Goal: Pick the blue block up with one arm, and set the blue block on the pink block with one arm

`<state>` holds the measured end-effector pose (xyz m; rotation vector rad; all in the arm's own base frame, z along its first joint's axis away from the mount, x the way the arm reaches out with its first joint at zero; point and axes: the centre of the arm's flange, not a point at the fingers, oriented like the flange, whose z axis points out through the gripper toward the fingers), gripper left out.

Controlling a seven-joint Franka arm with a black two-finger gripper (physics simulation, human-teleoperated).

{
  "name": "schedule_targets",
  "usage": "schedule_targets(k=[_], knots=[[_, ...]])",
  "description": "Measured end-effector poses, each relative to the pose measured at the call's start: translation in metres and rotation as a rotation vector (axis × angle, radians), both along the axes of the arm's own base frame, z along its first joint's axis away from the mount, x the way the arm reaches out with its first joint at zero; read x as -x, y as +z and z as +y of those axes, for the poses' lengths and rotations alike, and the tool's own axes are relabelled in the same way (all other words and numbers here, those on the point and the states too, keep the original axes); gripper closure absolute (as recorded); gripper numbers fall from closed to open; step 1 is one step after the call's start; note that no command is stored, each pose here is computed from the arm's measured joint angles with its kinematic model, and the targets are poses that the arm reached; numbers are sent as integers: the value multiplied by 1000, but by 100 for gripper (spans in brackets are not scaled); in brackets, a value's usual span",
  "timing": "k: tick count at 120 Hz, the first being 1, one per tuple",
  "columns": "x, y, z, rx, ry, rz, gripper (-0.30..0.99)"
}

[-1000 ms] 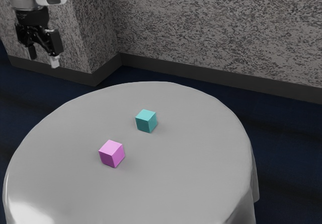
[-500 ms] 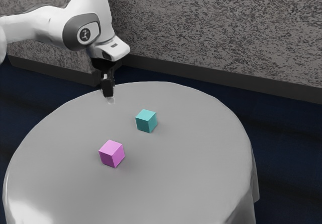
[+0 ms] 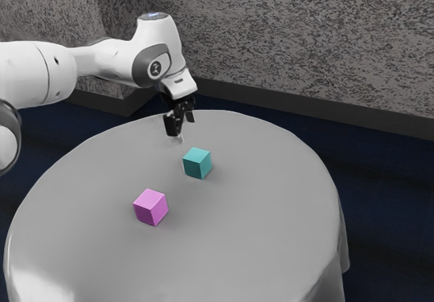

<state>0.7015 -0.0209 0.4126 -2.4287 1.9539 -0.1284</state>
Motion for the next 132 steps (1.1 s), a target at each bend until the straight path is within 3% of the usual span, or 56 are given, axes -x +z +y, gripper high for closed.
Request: schedule_targets(k=[19, 39, 88, 132], knots=[[-34, -25, 2, 18, -83, -9, 0], [-49, -73, 7, 32, -144, 29, 0], [-53, -126, 13, 63, -218, 82, 0], [-55, -154, 24, 65, -229, 84, 0]])
